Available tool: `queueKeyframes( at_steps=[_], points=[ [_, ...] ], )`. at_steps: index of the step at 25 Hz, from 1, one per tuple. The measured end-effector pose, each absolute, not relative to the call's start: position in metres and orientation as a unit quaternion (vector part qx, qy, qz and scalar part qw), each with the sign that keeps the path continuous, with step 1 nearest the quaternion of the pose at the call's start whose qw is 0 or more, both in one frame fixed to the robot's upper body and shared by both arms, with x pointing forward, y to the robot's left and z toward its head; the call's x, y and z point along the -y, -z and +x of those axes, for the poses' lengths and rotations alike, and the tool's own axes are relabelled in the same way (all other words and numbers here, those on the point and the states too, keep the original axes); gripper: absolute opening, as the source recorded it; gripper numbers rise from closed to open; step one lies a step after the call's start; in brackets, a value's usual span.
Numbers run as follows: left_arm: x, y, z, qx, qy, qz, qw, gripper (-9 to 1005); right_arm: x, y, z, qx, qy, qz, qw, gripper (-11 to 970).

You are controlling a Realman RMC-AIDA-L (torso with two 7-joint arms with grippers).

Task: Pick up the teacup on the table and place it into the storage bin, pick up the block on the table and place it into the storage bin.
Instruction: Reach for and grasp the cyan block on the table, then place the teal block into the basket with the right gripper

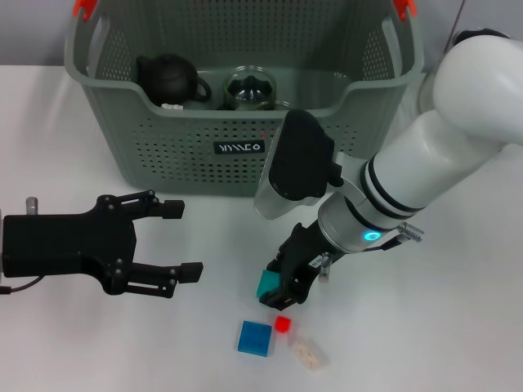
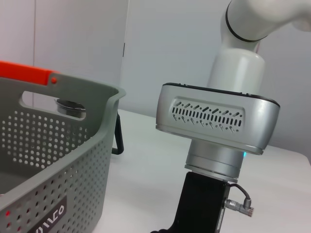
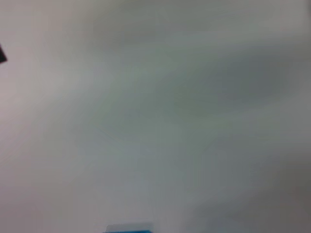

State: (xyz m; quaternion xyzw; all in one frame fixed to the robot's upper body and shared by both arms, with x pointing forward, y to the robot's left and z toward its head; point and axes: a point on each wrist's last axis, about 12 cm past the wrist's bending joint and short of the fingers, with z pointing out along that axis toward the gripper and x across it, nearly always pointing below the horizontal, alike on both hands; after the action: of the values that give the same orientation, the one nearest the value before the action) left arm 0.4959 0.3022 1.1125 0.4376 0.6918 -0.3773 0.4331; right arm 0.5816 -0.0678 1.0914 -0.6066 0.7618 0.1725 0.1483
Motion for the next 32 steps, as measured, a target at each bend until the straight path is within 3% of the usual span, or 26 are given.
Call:
queueKeyframes(
  at_steps=[12, 15, 21, 27, 29, 32],
  points=[
    [-0.303, -1.112, 0.497, -0.694, 0.373, 0.436, 0.434, 948, 0.071, -1.097, 0.580, -0.763, -0.180, -0.605, 0.140, 423],
    [-0.303, -1.112, 0.497, -0.695, 0.373, 0.437, 0.433, 948, 0.076, -1.108, 0.585, -0.766, -0.196, -0.592, 0.154, 423],
    [-0.303, -1.112, 0.496, -0.695, 0.373, 0.437, 0.432, 948, 0.096, -1.172, 0.602, -0.751, -0.260, -0.561, 0.233, 424],
    [-0.303, -1.113, 0.497, -0.693, 0.374, 0.437, 0.434, 948, 0.122, -1.259, 0.621, -0.714, -0.283, -0.503, 0.396, 423],
    [-0.303, -1.113, 0.497, -0.692, 0.374, 0.438, 0.435, 948, 0.126, -1.273, 0.634, -0.711, -0.287, -0.467, 0.440, 423],
    [-0.302, -1.114, 0.498, -0.691, 0.375, 0.439, 0.435, 948, 0.127, -1.272, 0.656, -0.720, -0.279, -0.417, 0.481, 423]
  ],
)
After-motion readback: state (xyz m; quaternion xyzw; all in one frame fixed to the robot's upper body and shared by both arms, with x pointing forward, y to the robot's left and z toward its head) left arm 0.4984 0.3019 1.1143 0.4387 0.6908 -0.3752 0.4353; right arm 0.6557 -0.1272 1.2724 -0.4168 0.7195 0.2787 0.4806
